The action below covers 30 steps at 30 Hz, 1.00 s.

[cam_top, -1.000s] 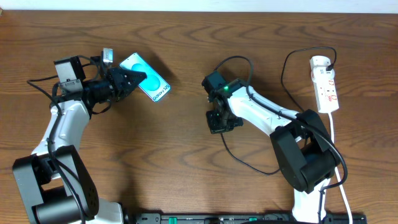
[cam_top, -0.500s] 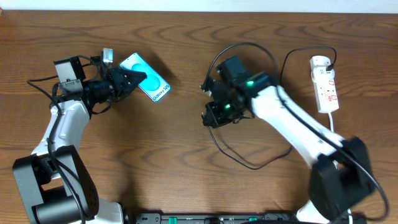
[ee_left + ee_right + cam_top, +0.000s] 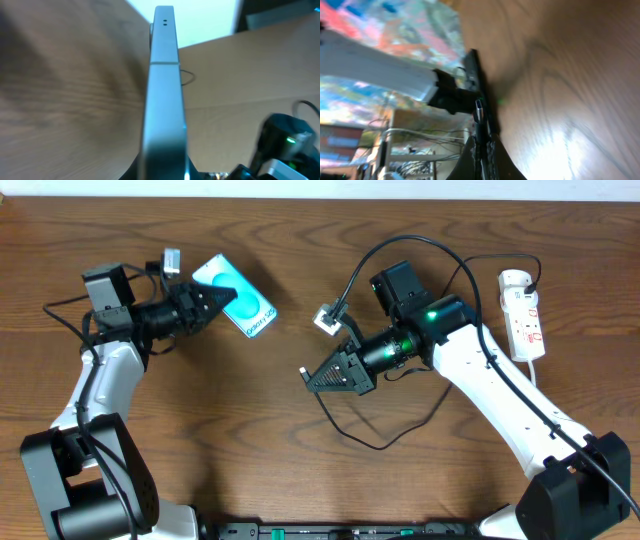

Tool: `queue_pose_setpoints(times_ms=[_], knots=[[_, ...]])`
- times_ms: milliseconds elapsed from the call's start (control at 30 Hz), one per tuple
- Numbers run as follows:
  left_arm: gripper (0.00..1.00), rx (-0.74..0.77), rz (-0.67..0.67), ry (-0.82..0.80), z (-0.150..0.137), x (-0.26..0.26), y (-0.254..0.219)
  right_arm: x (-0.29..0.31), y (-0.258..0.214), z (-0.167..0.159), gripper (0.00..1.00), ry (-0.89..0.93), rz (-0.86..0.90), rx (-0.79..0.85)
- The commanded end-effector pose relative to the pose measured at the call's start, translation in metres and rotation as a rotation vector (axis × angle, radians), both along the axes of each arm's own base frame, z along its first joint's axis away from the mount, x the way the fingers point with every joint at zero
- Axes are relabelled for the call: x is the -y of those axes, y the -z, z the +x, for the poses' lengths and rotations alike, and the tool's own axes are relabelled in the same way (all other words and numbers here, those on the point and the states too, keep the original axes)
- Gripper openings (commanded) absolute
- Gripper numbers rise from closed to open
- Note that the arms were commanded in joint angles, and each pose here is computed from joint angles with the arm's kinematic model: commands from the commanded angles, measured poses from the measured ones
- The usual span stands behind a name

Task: Plug charger to phone and switch on socket
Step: 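Lift the connector with the right gripper toward the phone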

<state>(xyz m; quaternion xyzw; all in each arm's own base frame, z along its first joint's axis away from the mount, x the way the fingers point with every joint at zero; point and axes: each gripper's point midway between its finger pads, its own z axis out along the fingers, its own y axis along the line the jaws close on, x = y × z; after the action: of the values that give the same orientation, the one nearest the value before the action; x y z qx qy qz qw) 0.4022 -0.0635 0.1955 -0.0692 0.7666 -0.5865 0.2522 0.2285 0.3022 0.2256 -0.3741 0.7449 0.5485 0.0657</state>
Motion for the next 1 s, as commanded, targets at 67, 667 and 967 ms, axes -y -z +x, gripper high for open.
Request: queue_pose_setpoints(times_ms=[67,667,967], knots=[[0.07,0.013,-0.127,0.107,-0.009,0.008,-0.034,-0.008,-0.035,-0.013,0.01,-0.090,0.192,0.032],[0.07,-0.006,-0.217,0.174,-0.013,0.011,-0.097,-0.025,-0.042,0.015,0.01,0.003,0.171,0.019],[0.07,-0.037,-0.229,0.176,-0.014,0.012,-0.097,-0.027,-0.034,0.024,0.01,0.072,0.103,-0.020]])
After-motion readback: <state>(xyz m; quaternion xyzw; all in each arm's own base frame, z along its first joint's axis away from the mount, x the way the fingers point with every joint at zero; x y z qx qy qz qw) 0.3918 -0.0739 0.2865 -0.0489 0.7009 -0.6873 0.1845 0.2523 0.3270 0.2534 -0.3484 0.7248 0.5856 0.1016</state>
